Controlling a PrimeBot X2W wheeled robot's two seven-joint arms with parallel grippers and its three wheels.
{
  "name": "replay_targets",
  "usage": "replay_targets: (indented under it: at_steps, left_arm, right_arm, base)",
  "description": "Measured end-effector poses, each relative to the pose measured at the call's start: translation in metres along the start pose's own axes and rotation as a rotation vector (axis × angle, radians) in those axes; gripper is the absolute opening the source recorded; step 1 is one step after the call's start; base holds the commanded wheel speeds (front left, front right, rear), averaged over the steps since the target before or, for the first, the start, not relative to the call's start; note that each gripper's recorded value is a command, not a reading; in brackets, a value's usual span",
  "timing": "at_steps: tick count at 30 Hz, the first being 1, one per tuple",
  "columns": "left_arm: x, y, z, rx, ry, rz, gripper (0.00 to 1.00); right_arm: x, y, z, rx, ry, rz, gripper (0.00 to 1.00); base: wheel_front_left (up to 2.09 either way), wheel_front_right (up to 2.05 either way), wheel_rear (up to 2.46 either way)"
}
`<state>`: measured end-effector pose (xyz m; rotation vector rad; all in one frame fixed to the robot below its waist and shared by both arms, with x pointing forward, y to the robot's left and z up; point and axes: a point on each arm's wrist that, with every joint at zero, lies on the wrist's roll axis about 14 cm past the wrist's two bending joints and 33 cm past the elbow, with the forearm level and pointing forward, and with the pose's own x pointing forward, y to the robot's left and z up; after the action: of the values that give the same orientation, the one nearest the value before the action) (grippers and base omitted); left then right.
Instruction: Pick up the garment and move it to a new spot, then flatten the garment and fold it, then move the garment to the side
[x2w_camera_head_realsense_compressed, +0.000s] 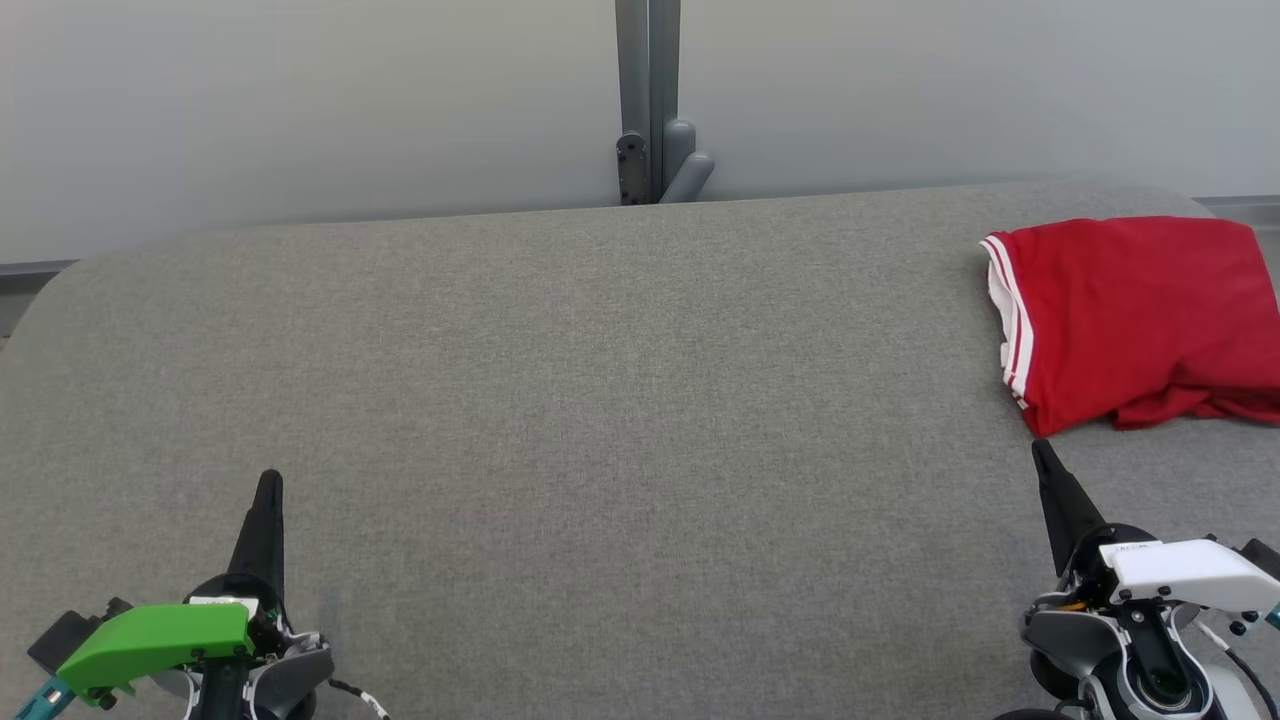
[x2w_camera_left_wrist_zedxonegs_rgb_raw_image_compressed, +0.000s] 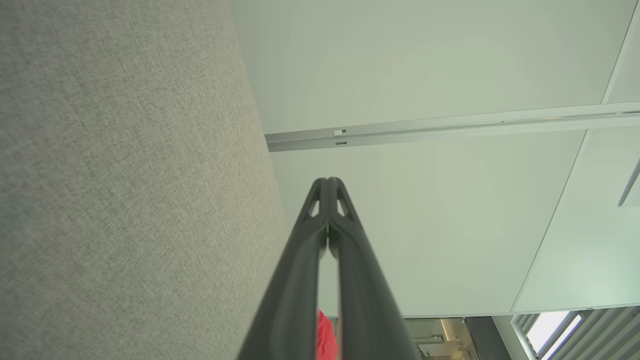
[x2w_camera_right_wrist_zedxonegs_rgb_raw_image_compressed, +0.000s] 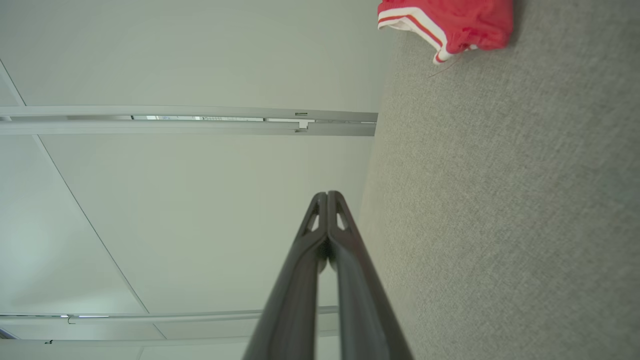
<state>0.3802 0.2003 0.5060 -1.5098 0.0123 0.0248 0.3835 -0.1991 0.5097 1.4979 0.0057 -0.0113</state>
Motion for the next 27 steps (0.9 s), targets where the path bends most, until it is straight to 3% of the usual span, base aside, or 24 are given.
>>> replay_targets:
  at_steps: [11,27]
  left_arm:
    - [0.0044,-0.0052,-0.0004,-0.067,0.007,-0.019,0.0]
    - [0.0048,-0.0059,-0.0003,-0.067,0.007,-0.021,0.0]
  right_arm:
    - [0.0025,0.0034,0.0002,0.076,0.005,0.014,0.0]
    - [0.0025,0.0034,0.0001,0.076,0.005,0.014,0.0]
  base:
    - [0.0,0.0,0.0]
    - [0.0,0.0,0.0]
